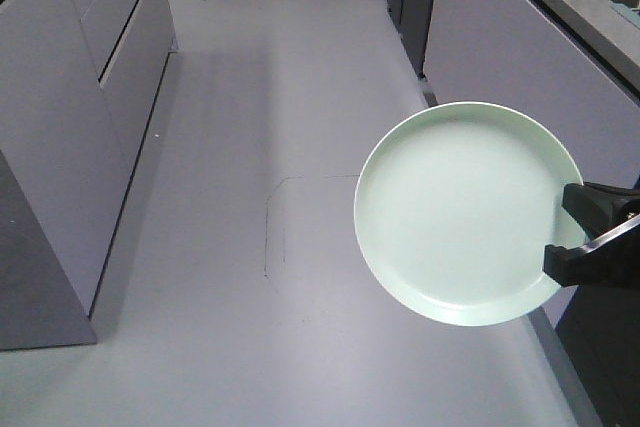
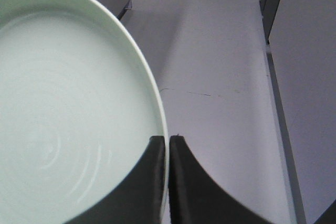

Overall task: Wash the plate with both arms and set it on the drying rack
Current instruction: 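Drive the base backward and turn while holding the plate in the right gripper, then drive the base along the aisle carrying the plate in the right gripper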

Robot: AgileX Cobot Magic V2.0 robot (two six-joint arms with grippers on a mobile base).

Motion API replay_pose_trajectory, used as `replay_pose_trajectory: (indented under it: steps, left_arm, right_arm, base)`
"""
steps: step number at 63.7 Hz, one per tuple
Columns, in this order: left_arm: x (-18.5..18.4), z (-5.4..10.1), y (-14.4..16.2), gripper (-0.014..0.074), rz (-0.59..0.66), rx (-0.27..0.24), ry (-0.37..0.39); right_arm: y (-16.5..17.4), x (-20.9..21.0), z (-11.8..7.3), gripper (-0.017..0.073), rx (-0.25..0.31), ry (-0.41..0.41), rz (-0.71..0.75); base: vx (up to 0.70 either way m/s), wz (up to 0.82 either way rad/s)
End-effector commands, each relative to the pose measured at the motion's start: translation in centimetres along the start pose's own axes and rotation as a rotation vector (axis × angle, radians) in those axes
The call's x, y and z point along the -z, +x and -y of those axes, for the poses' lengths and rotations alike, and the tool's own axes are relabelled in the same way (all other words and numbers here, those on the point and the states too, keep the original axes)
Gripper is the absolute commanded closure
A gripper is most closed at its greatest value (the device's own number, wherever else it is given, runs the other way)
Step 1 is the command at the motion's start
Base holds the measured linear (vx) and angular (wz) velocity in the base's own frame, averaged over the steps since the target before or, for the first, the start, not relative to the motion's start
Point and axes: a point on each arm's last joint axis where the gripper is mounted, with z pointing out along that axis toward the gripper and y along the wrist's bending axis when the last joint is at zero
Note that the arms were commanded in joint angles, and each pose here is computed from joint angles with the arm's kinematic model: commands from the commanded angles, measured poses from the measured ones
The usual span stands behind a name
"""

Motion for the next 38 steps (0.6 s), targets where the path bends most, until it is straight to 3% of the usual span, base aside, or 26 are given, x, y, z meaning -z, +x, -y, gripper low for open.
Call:
replay_pose_trajectory:
  steps: [1, 38]
  left_arm:
    - [0.03, 0.10, -0.20, 0.0599, 0.070, 0.008, 0.016]
    - [0.03, 0.10, -0.20, 0.0599, 0.070, 0.008, 0.016]
  right_arm:
    - [-1.81, 0.48, 0.12, 0.0566, 0.011, 0.010, 0.118]
    - [-1.80, 0.47, 0.12, 0.0566, 0.011, 0.010, 0.118]
  base:
    - [0.02, 0.03]
    - [0.07, 0.02]
